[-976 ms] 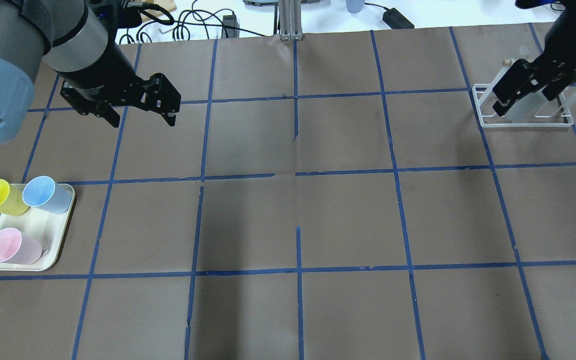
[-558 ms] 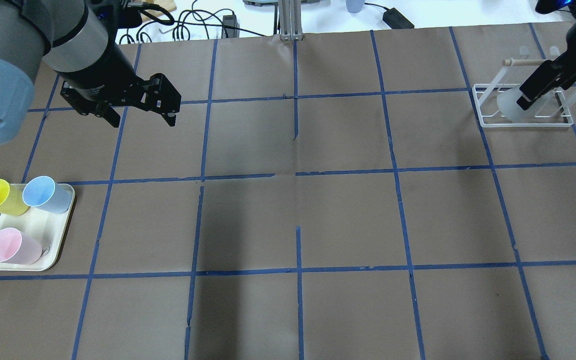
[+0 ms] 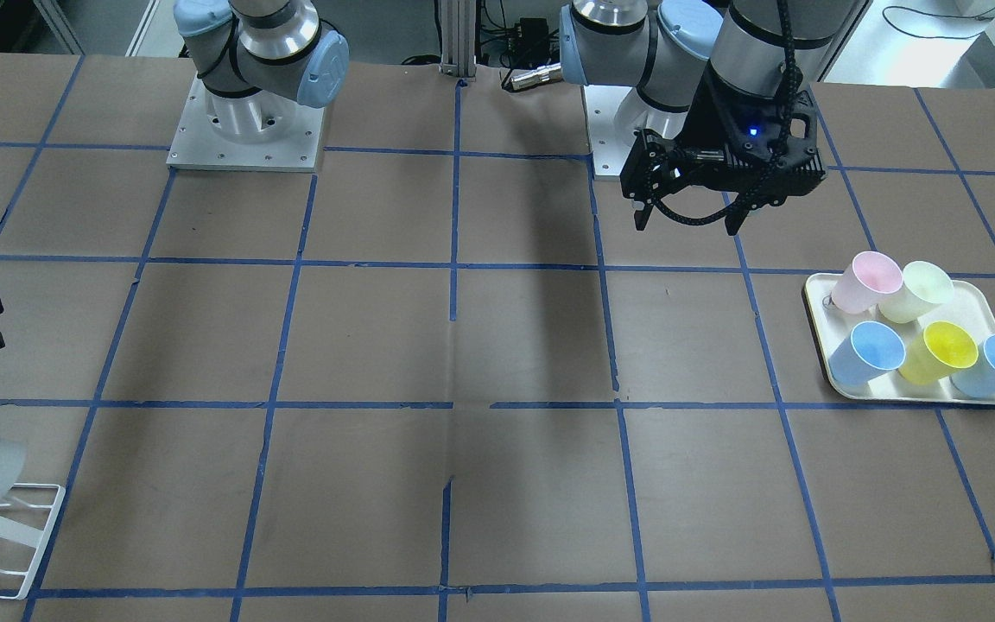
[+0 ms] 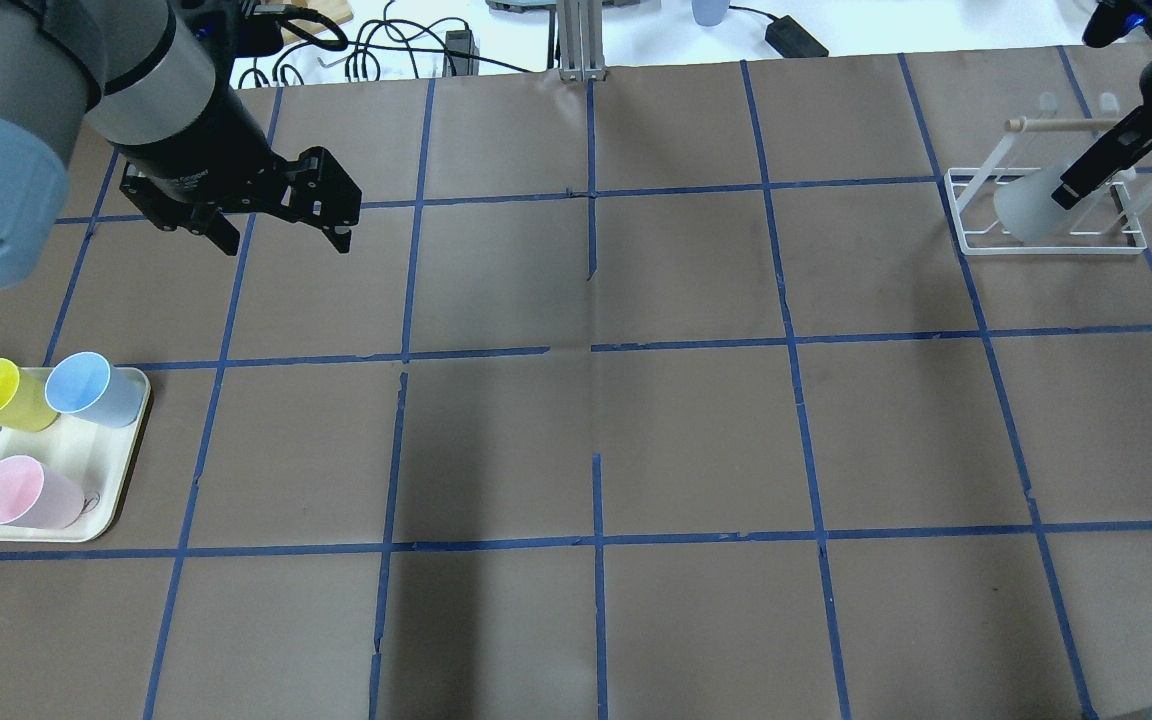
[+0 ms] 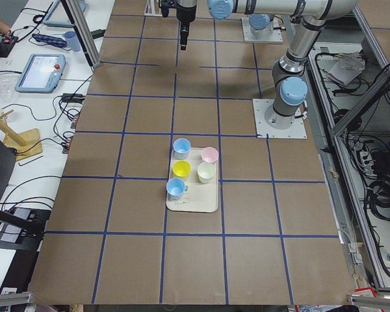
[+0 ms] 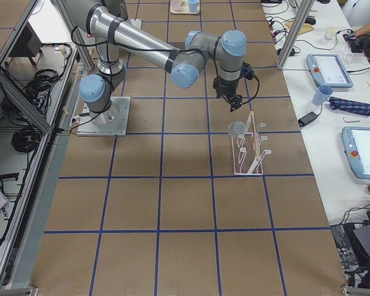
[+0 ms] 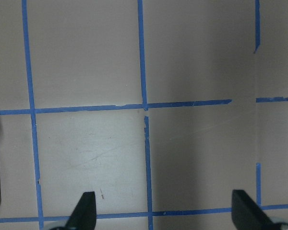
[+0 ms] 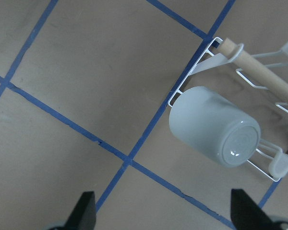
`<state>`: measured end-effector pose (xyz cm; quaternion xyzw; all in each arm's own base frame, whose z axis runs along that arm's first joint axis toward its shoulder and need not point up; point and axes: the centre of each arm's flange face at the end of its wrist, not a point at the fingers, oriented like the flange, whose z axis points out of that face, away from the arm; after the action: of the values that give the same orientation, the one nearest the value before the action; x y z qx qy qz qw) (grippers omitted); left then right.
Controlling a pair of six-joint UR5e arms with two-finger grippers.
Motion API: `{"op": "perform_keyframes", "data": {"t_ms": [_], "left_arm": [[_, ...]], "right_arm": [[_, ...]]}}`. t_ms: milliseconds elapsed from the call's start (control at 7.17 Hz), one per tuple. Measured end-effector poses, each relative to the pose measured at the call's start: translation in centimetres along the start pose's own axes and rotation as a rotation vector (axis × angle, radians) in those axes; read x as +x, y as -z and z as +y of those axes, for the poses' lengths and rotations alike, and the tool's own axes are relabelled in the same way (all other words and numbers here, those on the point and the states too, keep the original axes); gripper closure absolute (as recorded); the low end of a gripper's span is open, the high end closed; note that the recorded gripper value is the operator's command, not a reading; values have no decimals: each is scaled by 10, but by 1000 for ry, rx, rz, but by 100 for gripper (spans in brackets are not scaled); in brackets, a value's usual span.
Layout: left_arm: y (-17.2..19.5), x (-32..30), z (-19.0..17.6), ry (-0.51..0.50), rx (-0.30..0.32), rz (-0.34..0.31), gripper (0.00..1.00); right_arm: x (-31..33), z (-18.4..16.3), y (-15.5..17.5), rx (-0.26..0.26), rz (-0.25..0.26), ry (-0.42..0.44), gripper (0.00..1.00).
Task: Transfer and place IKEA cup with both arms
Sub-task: 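Move the right gripper down to the white cup on the rack, then close the right gripper on the white cup's base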
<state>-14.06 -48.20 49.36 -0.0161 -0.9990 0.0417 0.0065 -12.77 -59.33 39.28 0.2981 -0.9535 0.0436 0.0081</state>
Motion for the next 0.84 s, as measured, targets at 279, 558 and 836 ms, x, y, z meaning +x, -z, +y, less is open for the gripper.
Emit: {"op": "perform_keyframes", "data": {"t_ms": [279,558,836], "left_arm": [[0,0,0,0,0,0,0],[0,0,0,0,0,0,0],[0,0,0,0,0,0,0]], "right_arm": [[25,8,-19,8,19,39,0],[40,8,-40,19,27,66,0],[50,5,-55,35,41,94,0]]}}
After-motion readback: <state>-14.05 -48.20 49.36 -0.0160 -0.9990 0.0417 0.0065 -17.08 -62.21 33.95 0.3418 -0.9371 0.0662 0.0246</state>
